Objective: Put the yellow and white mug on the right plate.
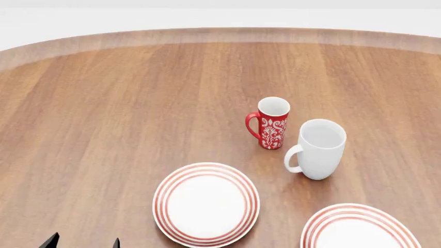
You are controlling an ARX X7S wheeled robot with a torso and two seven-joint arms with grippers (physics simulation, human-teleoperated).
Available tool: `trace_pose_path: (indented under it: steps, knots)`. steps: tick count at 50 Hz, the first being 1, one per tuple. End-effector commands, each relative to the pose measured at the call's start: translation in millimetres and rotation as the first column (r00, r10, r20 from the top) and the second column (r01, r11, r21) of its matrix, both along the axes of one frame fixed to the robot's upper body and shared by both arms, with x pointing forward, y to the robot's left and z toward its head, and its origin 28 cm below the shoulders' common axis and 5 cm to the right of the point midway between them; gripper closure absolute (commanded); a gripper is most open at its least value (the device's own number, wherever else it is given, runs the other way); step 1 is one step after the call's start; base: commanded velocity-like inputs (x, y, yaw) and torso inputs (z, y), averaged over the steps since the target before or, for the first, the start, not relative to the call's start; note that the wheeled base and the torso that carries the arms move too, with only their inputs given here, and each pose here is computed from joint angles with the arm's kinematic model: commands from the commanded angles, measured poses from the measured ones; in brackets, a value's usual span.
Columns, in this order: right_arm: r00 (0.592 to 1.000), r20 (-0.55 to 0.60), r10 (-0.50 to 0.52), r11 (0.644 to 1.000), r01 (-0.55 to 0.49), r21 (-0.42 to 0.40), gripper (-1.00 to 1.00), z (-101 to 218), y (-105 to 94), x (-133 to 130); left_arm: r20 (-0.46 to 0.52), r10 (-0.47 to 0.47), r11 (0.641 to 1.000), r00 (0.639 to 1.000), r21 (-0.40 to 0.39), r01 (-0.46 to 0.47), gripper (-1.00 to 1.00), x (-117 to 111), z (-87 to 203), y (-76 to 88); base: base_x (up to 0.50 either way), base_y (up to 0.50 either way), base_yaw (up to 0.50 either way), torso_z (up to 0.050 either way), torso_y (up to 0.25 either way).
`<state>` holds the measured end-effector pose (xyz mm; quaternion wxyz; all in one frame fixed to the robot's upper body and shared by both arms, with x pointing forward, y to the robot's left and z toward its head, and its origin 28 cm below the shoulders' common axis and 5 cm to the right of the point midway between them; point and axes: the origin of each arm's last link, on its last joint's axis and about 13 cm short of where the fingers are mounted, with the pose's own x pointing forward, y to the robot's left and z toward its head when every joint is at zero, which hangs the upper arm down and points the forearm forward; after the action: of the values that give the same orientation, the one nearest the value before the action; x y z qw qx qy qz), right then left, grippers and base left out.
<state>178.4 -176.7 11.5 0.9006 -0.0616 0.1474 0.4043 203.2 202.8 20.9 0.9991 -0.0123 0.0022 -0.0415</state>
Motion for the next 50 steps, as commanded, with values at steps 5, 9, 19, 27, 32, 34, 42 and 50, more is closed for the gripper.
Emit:
trace_pose_path:
  steps: [5, 9, 19, 27, 32, 34, 42, 50]
  knots:
    - [1.000, -0.011, 0.001, 1.000, -0.002, -0.027, -1.00, -10, 5.5, 5, 0.000, 0.001, 1.000, 1.000, -0.002, -0.001, -1.00, 0, 0, 0.1, 0.00, 0.00, 0.00, 0.000, 0.000]
    - [1.000, -0.012, 0.006, 1.000, -0.006, -0.030, -1.00, -11, 7.5, 8, 0.001, -0.001, 1.000, 1.000, -0.002, 0.001, -1.00, 0, 0, -0.2, 0.00, 0.00, 0.00, 0.000, 0.000]
    - [1.000, -0.011, 0.013, 0.999, -0.013, -0.039, -1.00, -14, 11.1, 14, 0.001, 0.003, 1.000, 1.000, -0.003, -0.003, -1.00, 1, 0, 0.4, 0.00, 0.00, 0.00, 0.000, 0.000]
    - [1.000, -0.011, 0.027, 0.999, -0.027, -0.046, -1.00, -16, 14.8, 19, 0.001, 0.003, 1.000, 1.000, -0.003, -0.003, -1.00, 1, -1, 0.4, 0.00, 0.00, 0.00, 0.000, 0.000]
    - [0.999, -0.016, 0.036, 0.998, -0.036, -0.054, -1.00, -21, 18.0, 20, 0.000, 0.003, 1.000, 1.000, -0.006, -0.003, -1.00, 1, -1, 0.7, 0.00, 0.00, 0.00, 0.000, 0.000]
    - [0.999, -0.020, 0.040, 0.998, -0.041, -0.055, -1.00, -23, 19.3, 20, 0.000, 0.002, 1.000, 1.000, -0.006, -0.002, -1.00, 0, 0, 0.7, 0.00, 0.00, 0.00, 0.000, 0.000]
    - [0.998, -0.045, 0.052, 0.996, -0.055, -0.068, -1.00, -34, 21.9, 18, 0.000, 0.000, 1.000, 1.000, -0.006, 0.000, -1.00, 0, 0, 0.4, 0.00, 0.00, 0.00, 0.000, 0.000]
    - [0.999, -0.038, 0.033, 0.996, -0.036, -0.077, 1.00, -37, 22.4, 19, 0.000, 0.001, 1.000, 1.000, -0.005, -0.001, -1.00, 0, 0, 0.4, 0.00, 0.00, 0.00, 0.000, 0.000]
